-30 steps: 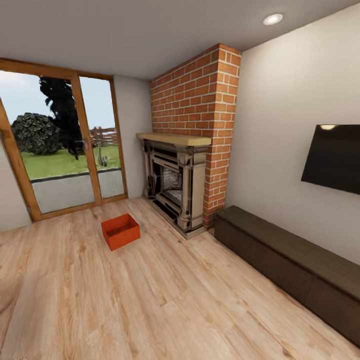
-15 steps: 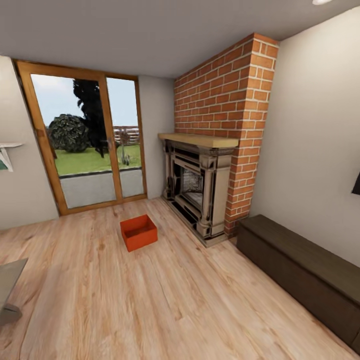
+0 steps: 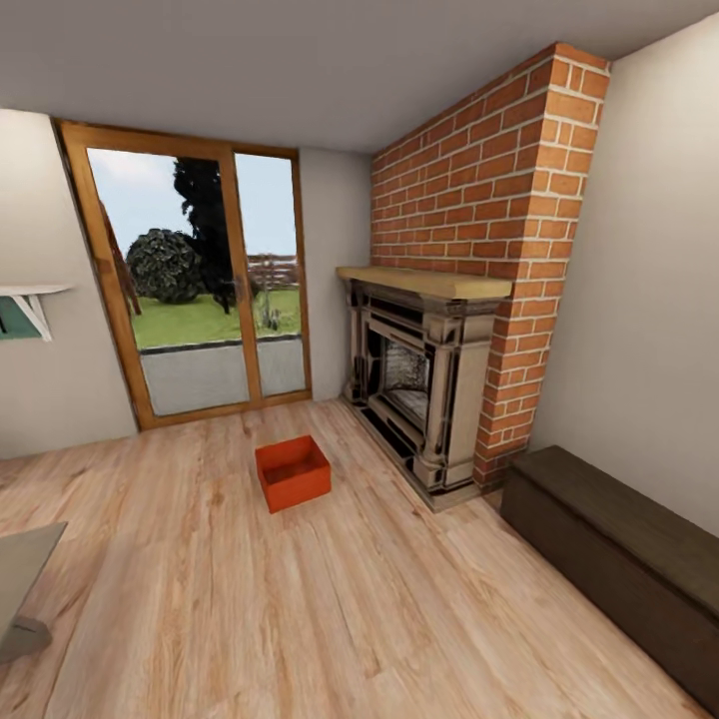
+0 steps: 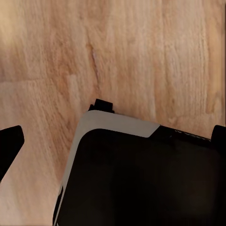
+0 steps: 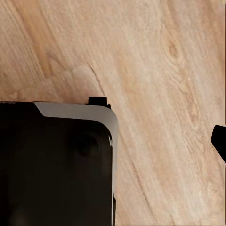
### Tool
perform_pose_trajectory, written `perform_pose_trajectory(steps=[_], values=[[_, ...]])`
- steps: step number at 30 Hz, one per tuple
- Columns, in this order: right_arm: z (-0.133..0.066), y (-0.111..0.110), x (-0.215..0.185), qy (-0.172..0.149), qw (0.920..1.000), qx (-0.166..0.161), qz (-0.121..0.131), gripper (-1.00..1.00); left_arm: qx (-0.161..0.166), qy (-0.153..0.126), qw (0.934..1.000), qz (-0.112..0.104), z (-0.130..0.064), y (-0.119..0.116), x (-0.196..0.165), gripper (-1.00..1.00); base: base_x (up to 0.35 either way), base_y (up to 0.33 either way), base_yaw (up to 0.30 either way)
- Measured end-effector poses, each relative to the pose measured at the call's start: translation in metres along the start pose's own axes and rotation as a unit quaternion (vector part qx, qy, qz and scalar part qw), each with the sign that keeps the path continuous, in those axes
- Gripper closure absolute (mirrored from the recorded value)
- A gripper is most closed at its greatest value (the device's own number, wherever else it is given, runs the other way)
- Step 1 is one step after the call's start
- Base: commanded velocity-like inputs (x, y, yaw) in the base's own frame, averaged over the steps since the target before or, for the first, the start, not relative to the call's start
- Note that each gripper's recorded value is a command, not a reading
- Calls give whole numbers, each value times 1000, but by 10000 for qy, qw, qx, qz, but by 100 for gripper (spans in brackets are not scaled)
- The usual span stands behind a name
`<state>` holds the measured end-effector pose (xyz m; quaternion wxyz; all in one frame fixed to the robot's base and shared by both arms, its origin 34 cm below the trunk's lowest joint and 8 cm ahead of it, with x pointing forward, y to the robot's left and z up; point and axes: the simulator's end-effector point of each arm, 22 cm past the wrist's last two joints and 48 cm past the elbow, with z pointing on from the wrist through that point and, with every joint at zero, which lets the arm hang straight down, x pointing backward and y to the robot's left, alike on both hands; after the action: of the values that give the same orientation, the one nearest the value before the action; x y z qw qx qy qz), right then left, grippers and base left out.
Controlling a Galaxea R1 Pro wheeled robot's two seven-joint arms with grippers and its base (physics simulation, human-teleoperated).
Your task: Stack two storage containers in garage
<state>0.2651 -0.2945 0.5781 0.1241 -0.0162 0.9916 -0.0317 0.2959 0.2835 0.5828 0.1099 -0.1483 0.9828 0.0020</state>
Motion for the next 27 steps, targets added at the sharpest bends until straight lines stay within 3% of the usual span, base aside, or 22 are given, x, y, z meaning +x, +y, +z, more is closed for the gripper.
perform_pose_trajectory(steps=[27], values=[[0, 6, 0, 9, 10000, -43, 5, -100, 0, 0, 10000, -1, 0, 0, 0, -100, 324, -27, 0]])
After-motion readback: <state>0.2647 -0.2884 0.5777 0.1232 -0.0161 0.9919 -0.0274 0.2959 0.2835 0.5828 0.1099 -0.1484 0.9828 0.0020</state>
